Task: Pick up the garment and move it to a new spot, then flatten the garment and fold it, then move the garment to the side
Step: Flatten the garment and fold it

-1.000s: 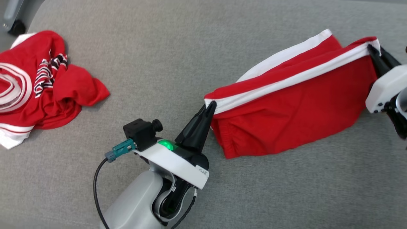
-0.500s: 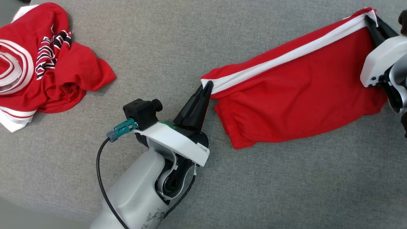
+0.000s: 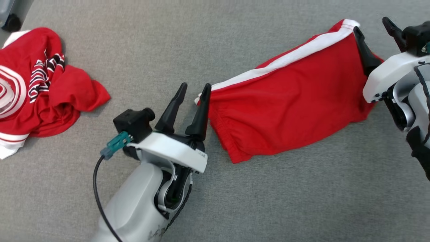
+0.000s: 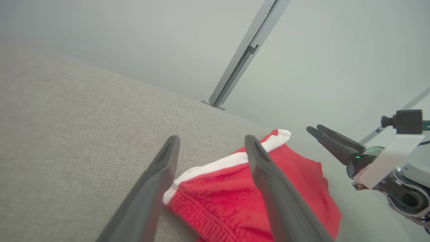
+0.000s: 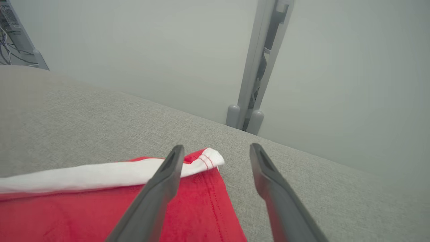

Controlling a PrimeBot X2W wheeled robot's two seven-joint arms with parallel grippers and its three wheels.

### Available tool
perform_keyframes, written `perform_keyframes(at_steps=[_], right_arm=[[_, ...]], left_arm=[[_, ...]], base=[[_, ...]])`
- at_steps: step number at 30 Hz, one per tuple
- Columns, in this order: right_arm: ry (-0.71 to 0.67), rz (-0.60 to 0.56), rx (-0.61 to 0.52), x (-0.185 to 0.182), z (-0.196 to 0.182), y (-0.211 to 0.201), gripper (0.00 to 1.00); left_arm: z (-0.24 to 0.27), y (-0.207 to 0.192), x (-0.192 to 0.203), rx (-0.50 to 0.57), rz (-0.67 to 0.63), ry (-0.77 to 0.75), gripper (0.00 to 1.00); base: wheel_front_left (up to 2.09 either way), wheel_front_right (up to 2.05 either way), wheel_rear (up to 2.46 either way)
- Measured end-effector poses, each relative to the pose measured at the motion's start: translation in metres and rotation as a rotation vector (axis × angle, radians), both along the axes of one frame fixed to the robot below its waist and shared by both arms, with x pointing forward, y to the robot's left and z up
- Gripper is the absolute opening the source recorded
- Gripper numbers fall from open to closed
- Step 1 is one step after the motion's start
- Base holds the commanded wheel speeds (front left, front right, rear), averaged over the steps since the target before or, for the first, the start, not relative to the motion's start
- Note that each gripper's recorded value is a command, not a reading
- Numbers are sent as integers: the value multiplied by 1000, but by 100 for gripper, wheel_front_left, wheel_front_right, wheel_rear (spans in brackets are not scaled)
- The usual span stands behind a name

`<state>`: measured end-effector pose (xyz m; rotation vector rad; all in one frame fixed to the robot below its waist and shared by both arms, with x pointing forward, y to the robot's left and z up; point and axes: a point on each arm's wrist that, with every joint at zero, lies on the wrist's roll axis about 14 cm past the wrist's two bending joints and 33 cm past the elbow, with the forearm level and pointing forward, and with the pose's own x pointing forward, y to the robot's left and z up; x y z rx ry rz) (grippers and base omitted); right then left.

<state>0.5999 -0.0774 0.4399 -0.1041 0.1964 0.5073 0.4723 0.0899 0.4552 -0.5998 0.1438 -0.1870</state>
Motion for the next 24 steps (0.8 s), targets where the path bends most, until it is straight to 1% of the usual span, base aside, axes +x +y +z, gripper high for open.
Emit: perform_keyframes(at_steps=[4, 8, 11, 15, 19, 22, 24], right_arm=[[-80, -12, 57, -13, 33, -8, 100], [-113, -33, 88, -42, 42, -17, 100], [-143, -51, 120, -64, 52, -19, 100], [-140, -89, 156, -98, 52, -25, 100], [-134, -137, 181, -124, 52, -36, 100], [-119, -183, 196, -132, 50, -50, 100], [-93, -219, 239, -132, 47, -56, 100]], left_arm=[[17, 11, -8, 55, 50, -62, 100], [28, 23, -20, 124, 95, -106, 100], [33, 29, -31, 154, 117, -123, 100], [42, 32, -46, 192, 132, -152, 100], [47, 29, -62, 218, 127, -169, 100], [53, 23, -67, 243, 111, -195, 100], [55, 20, -71, 252, 104, -205, 100]], base=[[0, 0, 0], [0, 0, 0], [0, 0, 0], [0, 0, 0], [0, 0, 0], [0, 0, 0], [0, 0, 0]])
